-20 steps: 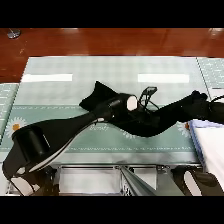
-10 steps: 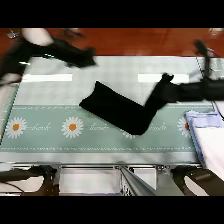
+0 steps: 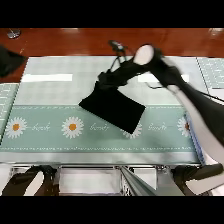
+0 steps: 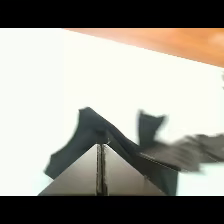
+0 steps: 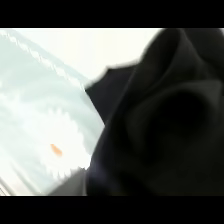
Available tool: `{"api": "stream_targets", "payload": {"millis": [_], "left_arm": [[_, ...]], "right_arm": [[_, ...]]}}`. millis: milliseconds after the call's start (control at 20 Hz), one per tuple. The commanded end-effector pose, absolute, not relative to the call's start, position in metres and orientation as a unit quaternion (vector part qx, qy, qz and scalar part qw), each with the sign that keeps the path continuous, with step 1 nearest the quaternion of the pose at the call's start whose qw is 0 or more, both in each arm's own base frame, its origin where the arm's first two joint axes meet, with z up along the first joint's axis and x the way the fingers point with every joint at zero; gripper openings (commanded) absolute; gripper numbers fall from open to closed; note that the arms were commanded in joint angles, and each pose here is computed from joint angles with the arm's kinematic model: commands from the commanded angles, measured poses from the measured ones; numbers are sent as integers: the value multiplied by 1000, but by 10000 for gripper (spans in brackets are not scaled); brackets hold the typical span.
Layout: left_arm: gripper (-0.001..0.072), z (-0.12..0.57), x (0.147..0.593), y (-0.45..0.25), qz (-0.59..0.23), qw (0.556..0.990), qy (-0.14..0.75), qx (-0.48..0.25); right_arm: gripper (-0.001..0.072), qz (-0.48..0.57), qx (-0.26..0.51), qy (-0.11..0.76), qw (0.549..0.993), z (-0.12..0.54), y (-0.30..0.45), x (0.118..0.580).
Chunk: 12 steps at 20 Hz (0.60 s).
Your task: Fold the shirts.
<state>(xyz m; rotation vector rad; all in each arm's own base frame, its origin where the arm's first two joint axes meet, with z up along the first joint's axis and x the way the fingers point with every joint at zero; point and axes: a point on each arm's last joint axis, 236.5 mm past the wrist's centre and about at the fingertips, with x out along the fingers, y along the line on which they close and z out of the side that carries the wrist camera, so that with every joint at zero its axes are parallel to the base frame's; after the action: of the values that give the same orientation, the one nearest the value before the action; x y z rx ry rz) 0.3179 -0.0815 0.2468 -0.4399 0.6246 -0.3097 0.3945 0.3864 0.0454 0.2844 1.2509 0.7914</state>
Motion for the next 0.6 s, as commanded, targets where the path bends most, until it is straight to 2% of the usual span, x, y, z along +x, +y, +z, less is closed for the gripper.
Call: {"api": "stream_targets", "payload": {"millis": [0,150,250,350,400,450,550], "left_arm": [[24,213,278,-108,-184,904,305,-238],[24,181,274,-111,-182,893,337,-238],[24,168,274,-106,-171,893,348,-229],[24,160,275,-101,-162,894,355,-220],[24,157,275,-100,-160,894,358,-219],[24,153,274,-100,-159,892,362,-219],[24,139,272,-101,-156,886,376,-223]], "right_arm": [[628,363,158,584,709,12,419,412],[628,355,163,603,696,58,352,422],[627,332,123,605,713,103,273,416],[628,232,31,590,773,132,182,402],[628,173,14,561,809,141,147,396],[627,132,30,526,839,142,127,389],[627,77,116,467,873,110,111,366]]}}
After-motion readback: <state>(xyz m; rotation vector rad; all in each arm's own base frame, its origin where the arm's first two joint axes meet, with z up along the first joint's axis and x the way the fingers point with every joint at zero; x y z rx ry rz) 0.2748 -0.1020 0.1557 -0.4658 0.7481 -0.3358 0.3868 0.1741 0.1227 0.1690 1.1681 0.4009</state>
